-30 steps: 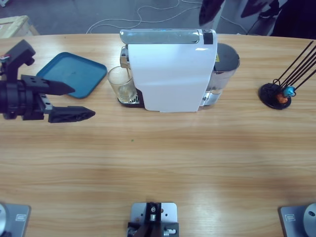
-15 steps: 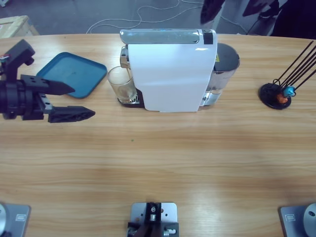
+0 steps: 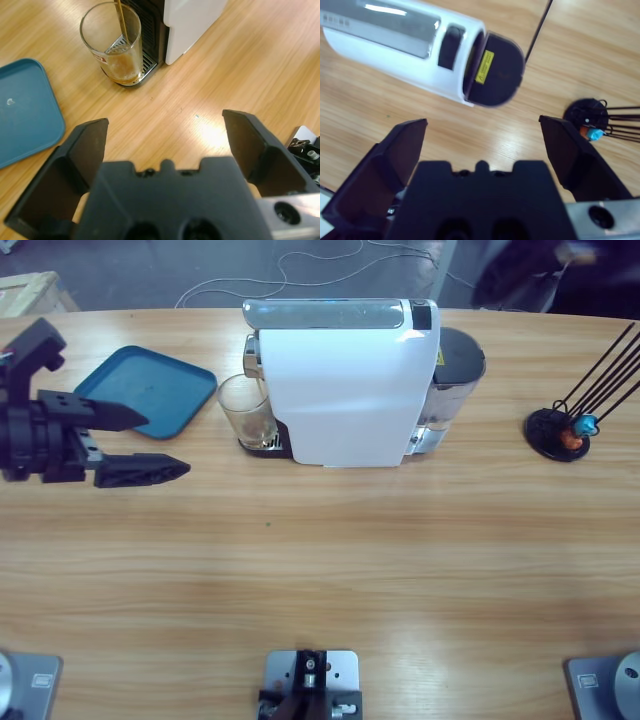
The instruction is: Pour coffee
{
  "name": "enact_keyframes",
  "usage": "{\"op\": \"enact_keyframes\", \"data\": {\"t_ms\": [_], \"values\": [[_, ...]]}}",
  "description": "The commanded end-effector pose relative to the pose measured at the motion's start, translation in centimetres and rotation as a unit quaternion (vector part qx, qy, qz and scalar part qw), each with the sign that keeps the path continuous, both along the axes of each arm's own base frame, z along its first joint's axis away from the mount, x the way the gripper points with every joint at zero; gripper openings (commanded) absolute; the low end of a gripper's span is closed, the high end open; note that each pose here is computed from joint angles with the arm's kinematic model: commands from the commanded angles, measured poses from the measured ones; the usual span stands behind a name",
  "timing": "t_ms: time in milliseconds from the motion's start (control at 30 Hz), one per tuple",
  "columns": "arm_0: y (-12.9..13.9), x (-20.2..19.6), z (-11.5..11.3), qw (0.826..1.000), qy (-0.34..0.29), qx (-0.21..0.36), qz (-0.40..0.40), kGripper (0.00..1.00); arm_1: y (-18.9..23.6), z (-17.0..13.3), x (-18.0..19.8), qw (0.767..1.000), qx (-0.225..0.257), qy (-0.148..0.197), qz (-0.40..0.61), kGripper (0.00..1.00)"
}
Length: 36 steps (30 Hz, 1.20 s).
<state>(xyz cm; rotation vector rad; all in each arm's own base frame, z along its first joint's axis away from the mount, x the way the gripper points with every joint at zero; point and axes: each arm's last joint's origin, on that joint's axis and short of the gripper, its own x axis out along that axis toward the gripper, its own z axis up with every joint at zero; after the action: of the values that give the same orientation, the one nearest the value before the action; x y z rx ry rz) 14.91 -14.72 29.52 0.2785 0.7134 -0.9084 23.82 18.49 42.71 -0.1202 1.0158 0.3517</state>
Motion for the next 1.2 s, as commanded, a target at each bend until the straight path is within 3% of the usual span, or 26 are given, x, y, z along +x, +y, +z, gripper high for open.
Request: {"op": "enact_keyframes", "data": {"t_ms": [33, 167, 300, 433, 800, 1200], "values": [[1.7, -1.8, -0.4, 1.0, -0.005, 0.027, -0.005, 0.982, -4.0, -2.5, -5.8, 0.998, 0.056, -0.018, 0.018, 1.0], [2.3, -2.5, -0.3, 0.999, 0.002, 0.033, -0.006, 0.982, -6.0, -4.9, -8.3, 0.994, 0.087, -0.064, 0.029, 1.0], [2.3, -2.5, -0.5, 0.999, 0.01, 0.038, -0.005, 0.982, -7.1, -7.0, -9.8, 0.995, 0.081, -0.056, 0.036, 1.0], [2.1, -2.4, -0.4, 0.999, 0.01, 0.034, -0.008, 0.982, -8.7, -8.2, -11.7, 0.991, 0.094, -0.083, 0.045, 1.0], [1.9, -2.8, -0.9, 0.999, 0.018, 0.042, -0.02, 0.982, -8.8, -9.1, -11.8, 0.989, 0.093, -0.098, 0.056, 1.0], [1.5, -2.4, -1.3, 0.998, 0.013, 0.055, -0.033, 0.982, -7.9, -9.8, -10.9, 0.989, 0.096, -0.089, 0.064, 1.0]]}}
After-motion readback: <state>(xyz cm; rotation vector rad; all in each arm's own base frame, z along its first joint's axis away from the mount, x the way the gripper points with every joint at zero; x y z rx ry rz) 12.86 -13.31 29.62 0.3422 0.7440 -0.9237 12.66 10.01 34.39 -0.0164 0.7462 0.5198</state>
